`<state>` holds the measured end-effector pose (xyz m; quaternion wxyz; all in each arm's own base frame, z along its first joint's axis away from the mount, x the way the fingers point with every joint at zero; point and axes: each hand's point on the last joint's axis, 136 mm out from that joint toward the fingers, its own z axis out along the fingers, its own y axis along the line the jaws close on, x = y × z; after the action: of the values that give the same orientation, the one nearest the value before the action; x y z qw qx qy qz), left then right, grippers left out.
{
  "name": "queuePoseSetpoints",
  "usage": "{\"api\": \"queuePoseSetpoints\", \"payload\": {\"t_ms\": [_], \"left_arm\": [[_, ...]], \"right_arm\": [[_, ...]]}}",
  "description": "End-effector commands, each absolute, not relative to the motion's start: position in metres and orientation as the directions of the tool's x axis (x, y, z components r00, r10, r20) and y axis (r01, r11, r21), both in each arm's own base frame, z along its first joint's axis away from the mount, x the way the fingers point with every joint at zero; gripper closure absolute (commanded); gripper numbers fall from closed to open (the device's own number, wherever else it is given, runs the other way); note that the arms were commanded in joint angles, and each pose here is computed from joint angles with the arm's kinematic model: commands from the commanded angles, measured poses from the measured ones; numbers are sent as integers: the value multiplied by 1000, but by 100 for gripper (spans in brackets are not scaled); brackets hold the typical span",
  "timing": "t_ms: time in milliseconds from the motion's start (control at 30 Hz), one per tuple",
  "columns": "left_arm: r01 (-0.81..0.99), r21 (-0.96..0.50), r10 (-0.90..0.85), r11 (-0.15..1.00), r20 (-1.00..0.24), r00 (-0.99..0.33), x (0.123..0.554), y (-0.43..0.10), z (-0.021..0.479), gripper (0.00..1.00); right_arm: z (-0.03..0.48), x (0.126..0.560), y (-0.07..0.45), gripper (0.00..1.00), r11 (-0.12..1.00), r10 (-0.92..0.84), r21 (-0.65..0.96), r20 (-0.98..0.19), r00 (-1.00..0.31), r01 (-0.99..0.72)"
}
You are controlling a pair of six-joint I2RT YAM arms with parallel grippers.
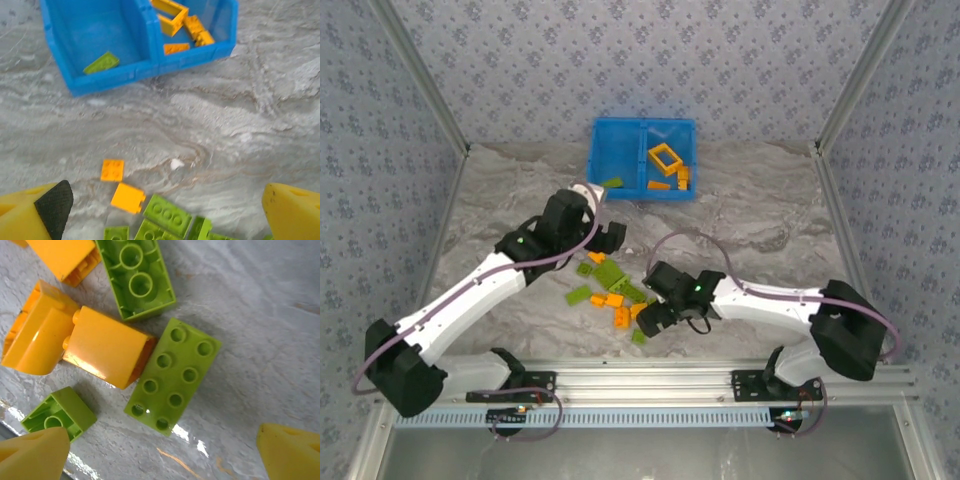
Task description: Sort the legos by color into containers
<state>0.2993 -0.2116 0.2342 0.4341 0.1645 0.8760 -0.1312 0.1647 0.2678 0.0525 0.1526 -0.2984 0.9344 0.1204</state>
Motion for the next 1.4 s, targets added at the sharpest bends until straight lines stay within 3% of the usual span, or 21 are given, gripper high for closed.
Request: {"api": "queuePoseSetpoints", "payload": {"t_ms": [0, 100, 367, 500, 567, 733, 933, 1133, 1367], "left_arm": [[320, -100, 100, 942, -827, -553, 292, -188, 239, 1], [290, -96, 85, 952, -830, -552, 286, -176, 237, 1], [286, -110, 69, 952, -831, -551, 288, -179, 232, 1], [299, -121, 71, 947, -826, -560, 293, -187, 229, 1], [304, -125, 70, 944, -827, -557, 294, -189, 230, 1], [308, -135, 55, 942, -843, -536, 294, -188, 242, 1], [260, -158, -16, 953, -878, -478, 288, -171, 258, 1], [130, -151, -75, 980, -882, -466, 276, -136, 259, 1], [77, -136, -65, 988, -806, -588, 254, -119, 224, 1]], "right_arm": [[39, 172, 274, 9, 792, -532, 105, -362, -765, -601], [28, 176, 273, 25, 793, -549, 70, -348, -760, -605], [20, 185, 266, 47, 829, -515, 20, -362, -777, -559], [19, 189, 253, 67, 862, -479, -19, -360, -801, -507], [24, 192, 247, 72, 875, -460, -38, -372, -806, -482], [81, 210, 243, 74, 900, -389, -42, -526, -756, -433], [185, 263, 279, 72, 882, -269, 45, -770, -579, -469], [232, 358, 327, 73, 877, -216, 68, -829, -517, -475], [204, 478, 361, 75, 922, -197, 53, -788, -583, -383]]}}
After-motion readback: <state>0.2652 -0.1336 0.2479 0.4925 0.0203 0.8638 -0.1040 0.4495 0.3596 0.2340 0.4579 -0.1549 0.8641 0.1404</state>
